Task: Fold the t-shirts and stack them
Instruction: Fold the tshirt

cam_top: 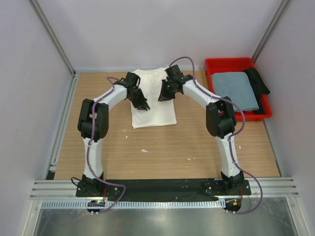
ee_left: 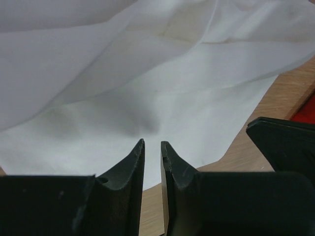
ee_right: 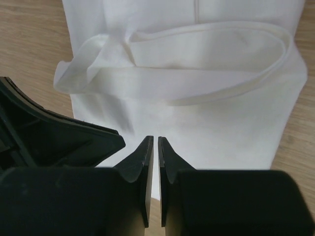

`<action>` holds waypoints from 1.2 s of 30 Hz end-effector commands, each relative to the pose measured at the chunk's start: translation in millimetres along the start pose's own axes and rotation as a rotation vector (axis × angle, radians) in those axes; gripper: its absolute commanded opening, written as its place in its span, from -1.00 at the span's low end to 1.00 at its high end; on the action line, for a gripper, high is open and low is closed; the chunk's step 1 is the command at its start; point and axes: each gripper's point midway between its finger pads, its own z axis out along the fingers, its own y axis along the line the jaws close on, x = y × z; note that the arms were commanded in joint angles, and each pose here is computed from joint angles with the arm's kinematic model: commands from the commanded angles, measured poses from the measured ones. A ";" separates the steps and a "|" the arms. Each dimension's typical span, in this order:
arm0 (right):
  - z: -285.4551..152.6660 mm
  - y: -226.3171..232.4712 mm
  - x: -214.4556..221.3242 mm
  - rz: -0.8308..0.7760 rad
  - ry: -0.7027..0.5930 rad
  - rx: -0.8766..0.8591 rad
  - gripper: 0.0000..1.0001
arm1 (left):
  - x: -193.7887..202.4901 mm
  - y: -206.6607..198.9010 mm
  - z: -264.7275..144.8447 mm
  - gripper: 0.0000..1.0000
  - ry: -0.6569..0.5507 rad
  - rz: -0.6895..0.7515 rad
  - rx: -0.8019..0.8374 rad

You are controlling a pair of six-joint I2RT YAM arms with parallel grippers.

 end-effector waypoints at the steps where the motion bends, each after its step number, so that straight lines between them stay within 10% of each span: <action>1: 8.3 -15.3 -29.0 0.035 -0.109 0.016 -0.72 | -25.2 -21.8 -2.0 -0.60 -0.064 -0.008 0.081; 14: 37.7 -20.9 -17.1 0.037 -0.102 0.000 -0.74 | -30.6 -15.1 16.9 -0.61 -0.057 -0.020 0.053; 36: 9.0 0.9 -131.3 0.052 -0.358 -0.087 -0.46 | -51.6 -4.6 -10.6 -0.53 -0.144 0.031 -0.028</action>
